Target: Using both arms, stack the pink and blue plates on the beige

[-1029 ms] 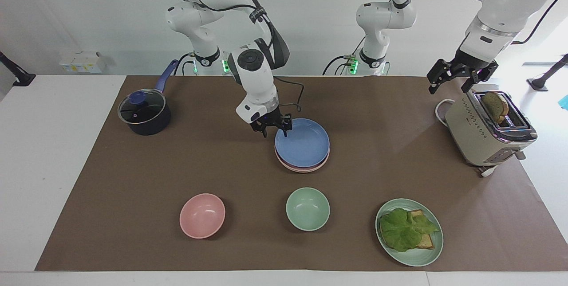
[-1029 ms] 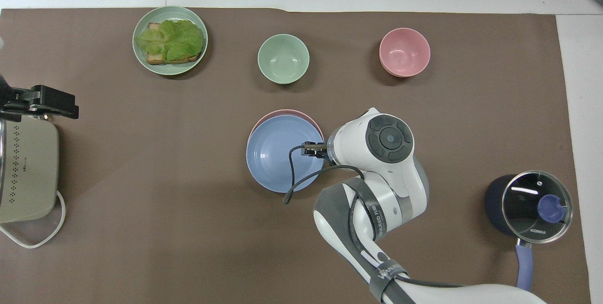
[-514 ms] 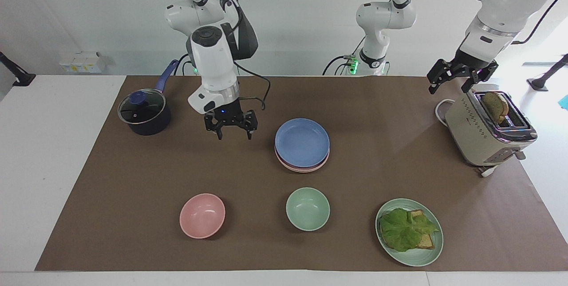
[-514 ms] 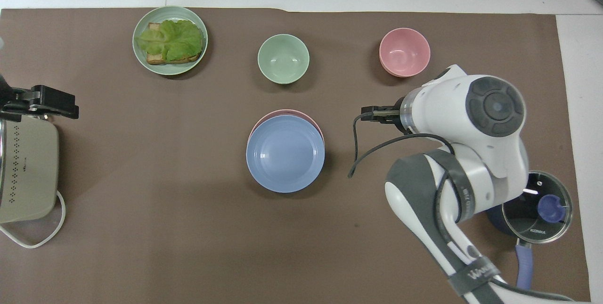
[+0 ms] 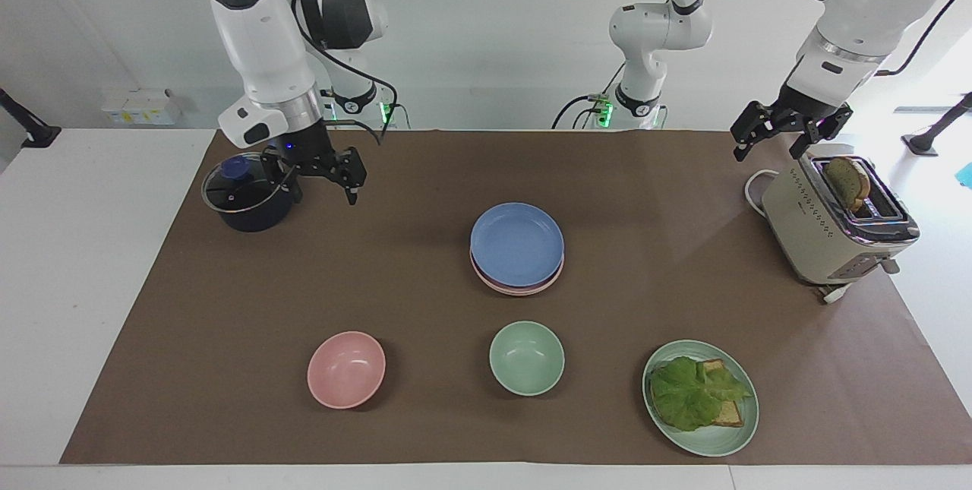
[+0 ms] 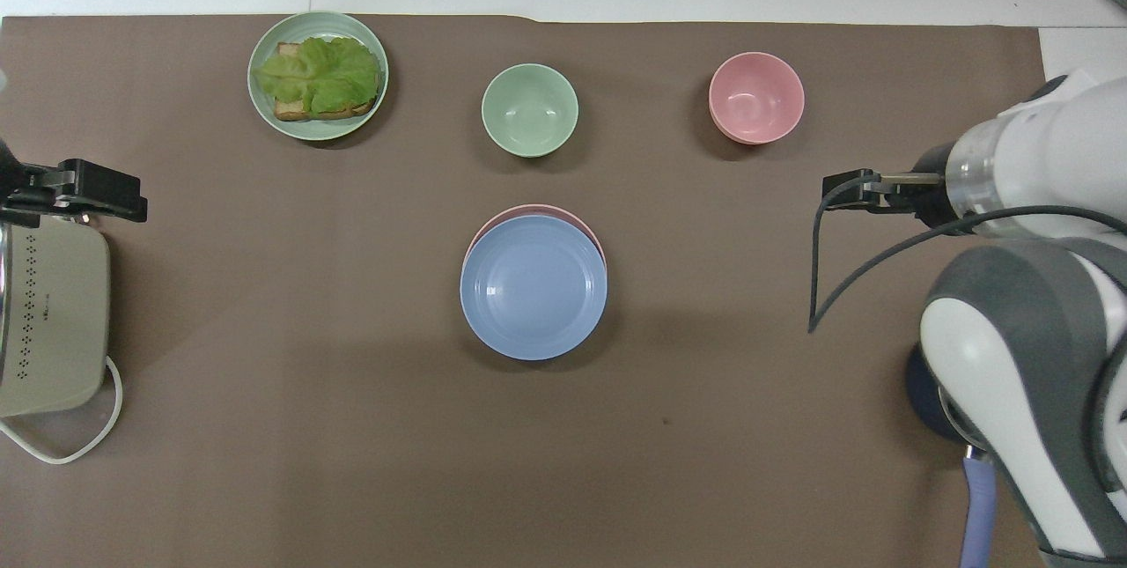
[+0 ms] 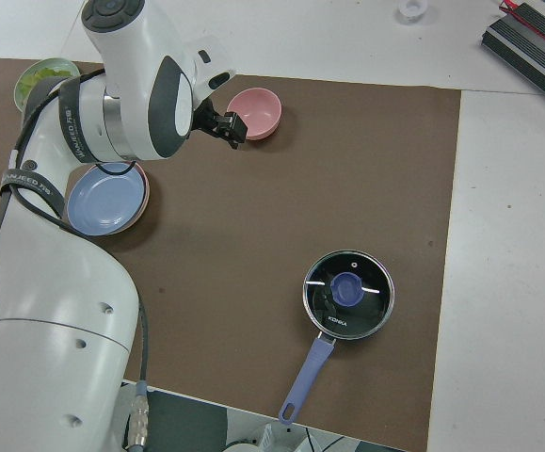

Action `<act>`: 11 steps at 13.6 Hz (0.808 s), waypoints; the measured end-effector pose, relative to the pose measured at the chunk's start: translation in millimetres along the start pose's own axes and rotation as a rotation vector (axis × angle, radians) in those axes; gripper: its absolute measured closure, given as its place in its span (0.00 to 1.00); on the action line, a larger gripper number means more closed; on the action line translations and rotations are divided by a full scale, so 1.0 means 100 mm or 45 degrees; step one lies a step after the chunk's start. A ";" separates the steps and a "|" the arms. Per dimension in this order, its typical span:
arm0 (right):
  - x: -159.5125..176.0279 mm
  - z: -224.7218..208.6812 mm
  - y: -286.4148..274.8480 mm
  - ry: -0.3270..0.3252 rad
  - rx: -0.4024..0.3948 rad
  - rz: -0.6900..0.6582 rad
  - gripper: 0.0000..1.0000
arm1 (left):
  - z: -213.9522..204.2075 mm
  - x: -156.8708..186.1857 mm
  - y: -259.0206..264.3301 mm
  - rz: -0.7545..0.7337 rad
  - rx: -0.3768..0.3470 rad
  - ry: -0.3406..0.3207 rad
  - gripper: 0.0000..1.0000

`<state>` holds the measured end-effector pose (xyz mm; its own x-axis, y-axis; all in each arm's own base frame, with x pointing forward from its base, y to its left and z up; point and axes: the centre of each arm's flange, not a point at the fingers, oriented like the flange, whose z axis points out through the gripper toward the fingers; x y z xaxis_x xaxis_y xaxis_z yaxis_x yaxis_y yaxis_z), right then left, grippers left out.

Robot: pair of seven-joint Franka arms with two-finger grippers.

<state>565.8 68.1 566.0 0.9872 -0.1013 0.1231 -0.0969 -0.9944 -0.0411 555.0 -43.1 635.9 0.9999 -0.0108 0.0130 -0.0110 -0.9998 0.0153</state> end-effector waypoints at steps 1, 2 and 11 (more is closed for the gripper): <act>-0.02 -0.12 0.12 -0.010 -0.004 0.002 0.00 | 0.00 0.00 0.00 0.000 0.000 0.000 0.00; -0.05 -0.23 0.21 -0.025 -0.009 0.001 0.00 | 0.00 0.00 0.00 0.000 0.000 0.000 0.00; -0.17 -0.89 0.67 -0.110 -0.024 -0.065 0.00 | 0.00 0.00 0.00 0.000 0.000 0.000 0.00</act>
<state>531.5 0.9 649.7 0.9981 -0.0484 0.0389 -0.0477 -0.9987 -0.0184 555.0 -43.1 635.9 0.9999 -0.0108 0.0130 -0.0110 -0.9998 0.0153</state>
